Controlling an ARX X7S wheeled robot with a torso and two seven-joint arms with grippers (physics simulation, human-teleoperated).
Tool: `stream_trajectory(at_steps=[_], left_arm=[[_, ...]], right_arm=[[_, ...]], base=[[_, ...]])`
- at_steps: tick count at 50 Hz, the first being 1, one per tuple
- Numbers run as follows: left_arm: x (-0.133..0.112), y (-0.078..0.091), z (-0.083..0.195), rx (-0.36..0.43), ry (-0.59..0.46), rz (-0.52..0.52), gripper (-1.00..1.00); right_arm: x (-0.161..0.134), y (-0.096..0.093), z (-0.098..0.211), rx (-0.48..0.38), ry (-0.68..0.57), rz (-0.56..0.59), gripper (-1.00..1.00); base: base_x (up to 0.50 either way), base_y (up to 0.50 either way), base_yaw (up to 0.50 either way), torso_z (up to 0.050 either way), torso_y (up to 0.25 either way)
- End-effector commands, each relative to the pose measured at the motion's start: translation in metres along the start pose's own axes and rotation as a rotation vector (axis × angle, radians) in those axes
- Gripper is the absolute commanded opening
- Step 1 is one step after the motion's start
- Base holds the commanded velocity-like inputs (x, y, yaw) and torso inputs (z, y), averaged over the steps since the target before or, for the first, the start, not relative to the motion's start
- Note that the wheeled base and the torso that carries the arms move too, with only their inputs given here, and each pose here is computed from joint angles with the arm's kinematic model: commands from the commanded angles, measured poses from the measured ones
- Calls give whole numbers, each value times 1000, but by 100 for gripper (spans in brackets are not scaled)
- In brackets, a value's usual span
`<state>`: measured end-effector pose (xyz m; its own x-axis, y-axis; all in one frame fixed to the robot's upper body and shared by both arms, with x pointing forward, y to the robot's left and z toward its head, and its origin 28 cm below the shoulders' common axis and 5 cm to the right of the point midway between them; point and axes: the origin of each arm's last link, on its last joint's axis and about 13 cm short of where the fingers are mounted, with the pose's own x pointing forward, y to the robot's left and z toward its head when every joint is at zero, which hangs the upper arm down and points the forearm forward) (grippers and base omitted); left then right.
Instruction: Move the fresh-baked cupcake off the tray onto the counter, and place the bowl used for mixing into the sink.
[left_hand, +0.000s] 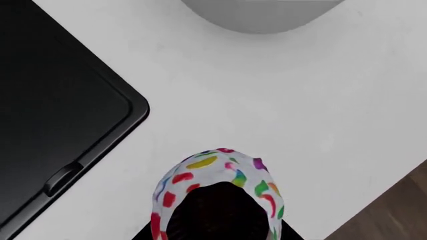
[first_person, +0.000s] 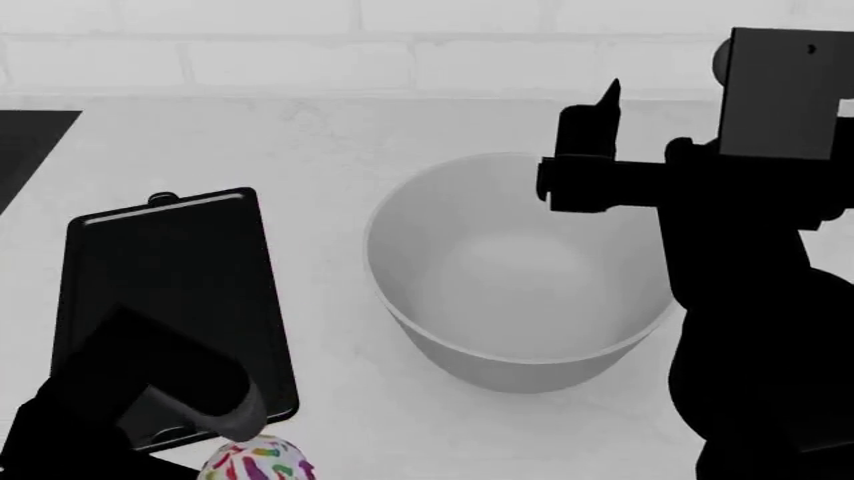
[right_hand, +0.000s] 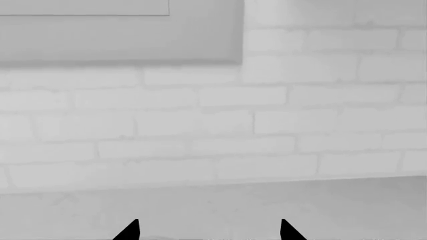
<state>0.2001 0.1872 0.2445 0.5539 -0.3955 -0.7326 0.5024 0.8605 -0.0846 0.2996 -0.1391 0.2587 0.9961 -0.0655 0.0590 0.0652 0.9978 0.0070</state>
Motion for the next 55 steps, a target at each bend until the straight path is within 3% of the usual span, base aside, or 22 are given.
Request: stream_trajectory(at_steps=[1, 9, 28, 29, 35, 37, 39, 48, 55], left_arm=[[16, 3, -8, -18, 54, 26, -100], [27, 1, -19, 13, 95, 47, -100], [31, 2, -19, -48, 148, 38, -100], [31, 1, -20, -45, 153, 30, 100], [24, 1, -16, -29, 116, 37, 100], [18, -1, -13, 40, 66, 54, 100], [11, -2, -10, 49, 45, 53, 100], [-38, -6, 23, 96, -153, 90, 100], [-72, -15, 39, 103, -274, 39, 100]], right_arm=[[0, -1, -1, 4, 2, -4, 100], [-3, -1, 0, 6, -5, -3, 100], [-5, -3, -2, 16, -8, -7, 100], [-5, -3, -1, 15, -10, -7, 100], [-6, -3, 0, 14, -11, -5, 100], [-5, -2, 0, 14, -10, -5, 100], [-5, -2, 0, 13, -10, -3, 100], [-6, -2, 2, 15, -16, 4, 100], [-7, -2, 2, 18, -20, 2, 100]], base=[[0, 0, 0, 0, 0], [0, 0, 0, 0, 0], [4, -1, -3, 0, 0], [0, -3, -3, 0, 0], [0, 0, 0, 0, 0], [0, 0, 0, 0, 0], [0, 0, 0, 0, 0], [0, 0, 0, 0, 0], [0, 0, 0, 0, 0]])
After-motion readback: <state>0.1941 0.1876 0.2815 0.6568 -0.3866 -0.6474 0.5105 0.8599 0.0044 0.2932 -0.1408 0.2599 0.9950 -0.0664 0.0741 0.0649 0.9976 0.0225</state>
